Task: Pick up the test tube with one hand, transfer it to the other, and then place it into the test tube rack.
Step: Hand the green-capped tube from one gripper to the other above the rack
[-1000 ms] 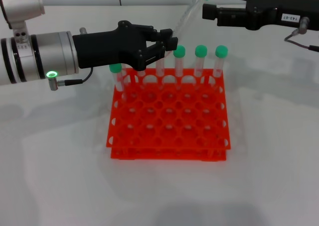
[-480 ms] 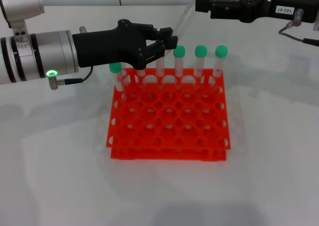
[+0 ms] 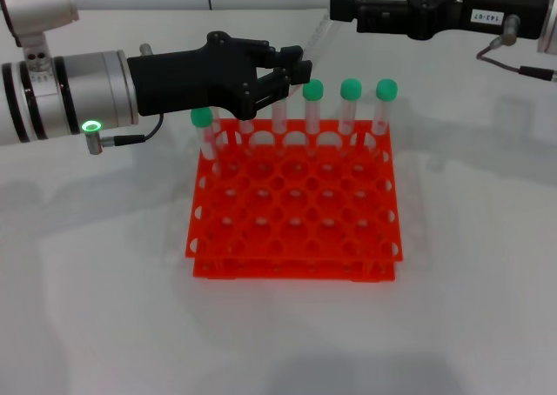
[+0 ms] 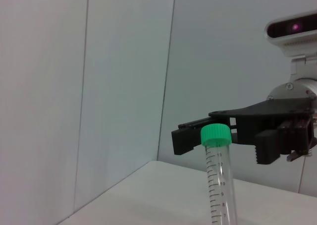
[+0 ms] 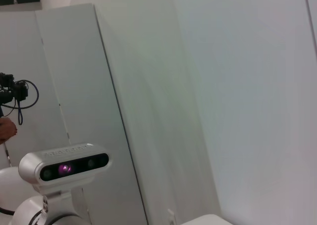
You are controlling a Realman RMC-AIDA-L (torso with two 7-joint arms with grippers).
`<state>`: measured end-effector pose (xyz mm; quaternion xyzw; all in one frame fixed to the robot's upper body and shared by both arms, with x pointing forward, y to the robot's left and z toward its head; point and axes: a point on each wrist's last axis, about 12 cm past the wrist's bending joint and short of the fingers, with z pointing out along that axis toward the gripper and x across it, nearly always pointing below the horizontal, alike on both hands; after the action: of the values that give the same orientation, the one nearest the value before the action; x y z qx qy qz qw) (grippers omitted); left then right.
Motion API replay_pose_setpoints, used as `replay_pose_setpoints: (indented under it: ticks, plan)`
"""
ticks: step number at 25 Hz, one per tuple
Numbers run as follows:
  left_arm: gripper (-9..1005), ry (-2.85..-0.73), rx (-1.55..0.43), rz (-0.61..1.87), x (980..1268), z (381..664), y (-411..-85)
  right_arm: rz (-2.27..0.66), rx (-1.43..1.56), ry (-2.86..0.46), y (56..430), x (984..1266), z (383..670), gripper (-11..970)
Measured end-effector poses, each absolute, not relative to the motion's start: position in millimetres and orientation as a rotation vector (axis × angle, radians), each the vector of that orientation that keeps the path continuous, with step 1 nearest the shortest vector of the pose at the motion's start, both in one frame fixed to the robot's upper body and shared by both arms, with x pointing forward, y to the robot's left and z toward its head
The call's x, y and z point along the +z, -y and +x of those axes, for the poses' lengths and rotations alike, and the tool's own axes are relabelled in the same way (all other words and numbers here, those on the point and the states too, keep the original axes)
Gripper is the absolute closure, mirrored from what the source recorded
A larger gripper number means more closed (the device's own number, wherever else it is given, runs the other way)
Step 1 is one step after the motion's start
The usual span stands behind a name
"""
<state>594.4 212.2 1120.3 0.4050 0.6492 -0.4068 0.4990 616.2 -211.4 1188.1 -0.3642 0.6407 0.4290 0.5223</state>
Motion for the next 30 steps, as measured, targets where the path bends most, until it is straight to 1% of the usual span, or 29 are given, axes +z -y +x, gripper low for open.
replay_pose_setpoints:
  ticks: [3,11,17,22,28,30]
  plan:
    - [806,-1.571,-0.985,0.980,1120.2,594.2,-212.0,-0.871,1.026,-1.535,211.2,1188.2,616.5,148]
    - [806,-1.571,-0.988,0.983,1119.7,593.7,-210.8,-0.872,1.027,-1.535,210.7,1188.6,616.7,255]
    - [806,-1.571,-0.991,0.982,1119.2,593.2,-210.2,-0.870,1.027,-1.535,210.7,1188.7,616.9,311]
    - [805,-1.570,-0.991,0.982,1119.2,593.1,-210.2,-0.870,1.027,-1.535,210.8,1188.6,616.9,511]
    - [805,-1.569,-0.992,0.984,1119.6,593.4,-209.6,-0.869,1.027,-1.534,210.7,1188.9,617.1,637]
    - [805,-1.569,-0.992,0.984,1119.7,593.5,-209.6,-0.869,1.026,-1.534,210.7,1188.9,617.1,645]
